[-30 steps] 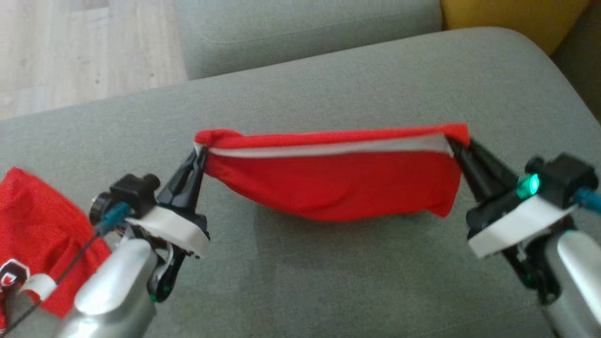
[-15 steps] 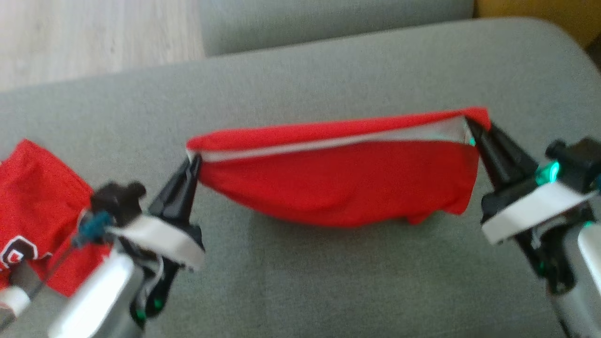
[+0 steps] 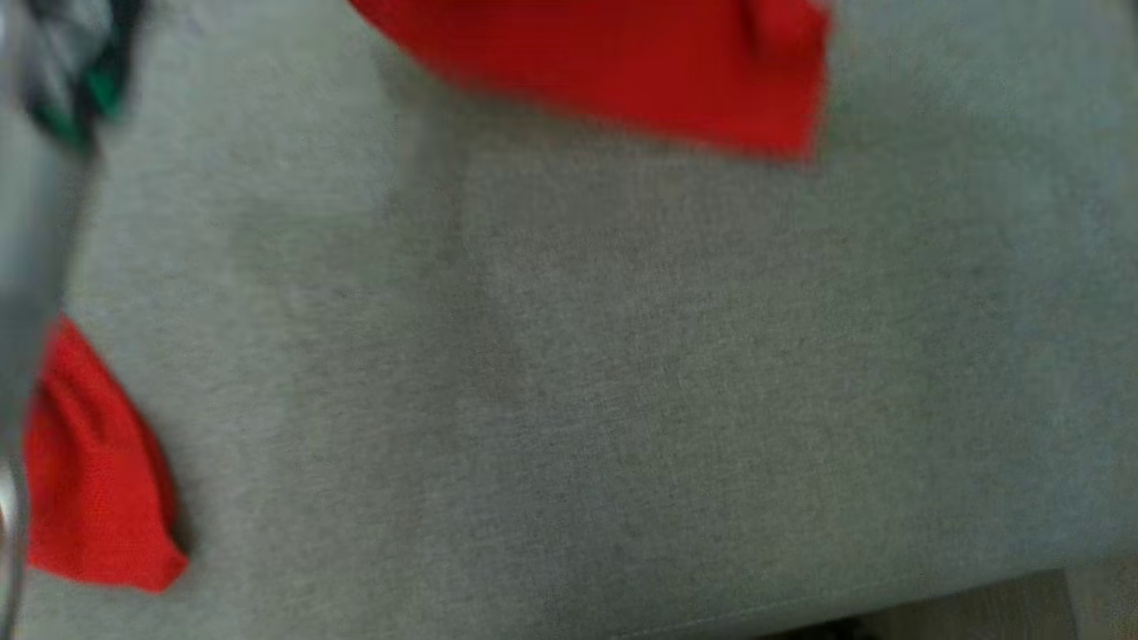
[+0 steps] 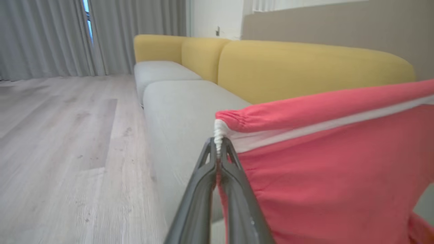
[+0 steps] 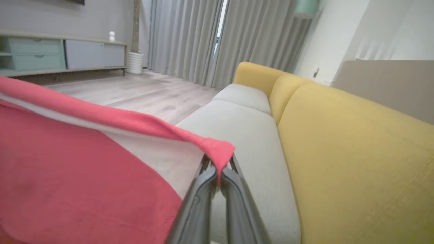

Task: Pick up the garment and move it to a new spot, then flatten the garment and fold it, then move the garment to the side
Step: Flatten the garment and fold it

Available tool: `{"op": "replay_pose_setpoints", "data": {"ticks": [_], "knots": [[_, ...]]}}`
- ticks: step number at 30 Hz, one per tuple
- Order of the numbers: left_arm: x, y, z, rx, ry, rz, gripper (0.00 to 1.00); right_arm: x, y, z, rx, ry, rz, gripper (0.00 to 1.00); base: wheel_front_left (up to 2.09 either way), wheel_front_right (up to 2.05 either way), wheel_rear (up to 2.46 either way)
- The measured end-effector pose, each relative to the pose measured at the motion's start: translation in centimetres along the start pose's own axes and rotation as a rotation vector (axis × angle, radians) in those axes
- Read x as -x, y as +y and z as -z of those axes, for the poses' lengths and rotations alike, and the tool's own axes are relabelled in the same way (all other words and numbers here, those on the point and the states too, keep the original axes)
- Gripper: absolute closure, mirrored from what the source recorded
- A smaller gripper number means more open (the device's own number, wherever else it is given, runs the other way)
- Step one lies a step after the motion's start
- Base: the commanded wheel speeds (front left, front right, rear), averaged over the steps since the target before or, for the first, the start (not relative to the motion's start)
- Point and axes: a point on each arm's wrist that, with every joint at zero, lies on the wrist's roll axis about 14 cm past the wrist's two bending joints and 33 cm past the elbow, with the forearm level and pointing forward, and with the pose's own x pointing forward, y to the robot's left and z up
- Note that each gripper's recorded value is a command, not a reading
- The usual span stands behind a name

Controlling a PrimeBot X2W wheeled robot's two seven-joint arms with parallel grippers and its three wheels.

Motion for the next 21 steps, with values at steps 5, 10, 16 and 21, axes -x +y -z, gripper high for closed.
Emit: {"op": "replay_pose_setpoints", "data": {"ticks": [5, 10, 16, 21], "knots": [[-5.7, 2.0, -4.9, 0.018, -0.143, -0.039, 1.0, -5.5, -3.2, -3.6, 0.012, -0.148, 0.09, 1.0, 0.0, 0.0, 0.0], [-8.2, 2.5, -8.4, 0.027, -0.293, -0.041, 1.0, -7.1, -5.2, -5.7, 0.033, -0.265, 0.154, 1.0, 0.0, 0.0, 0.0], [-8.5, 2.9, -6.8, 0.044, -0.315, -0.059, 1.0, -7.7, -4.5, -2.0, -0.008, -0.202, 0.157, 1.0, 0.0, 0.0, 0.0], [-7.4, 3.5, -0.2, 0.054, -0.189, -0.086, 1.0, -7.1, -1.2, 5.3, -0.044, -0.035, 0.097, 1.0, 0.0, 0.0, 0.0]]}}
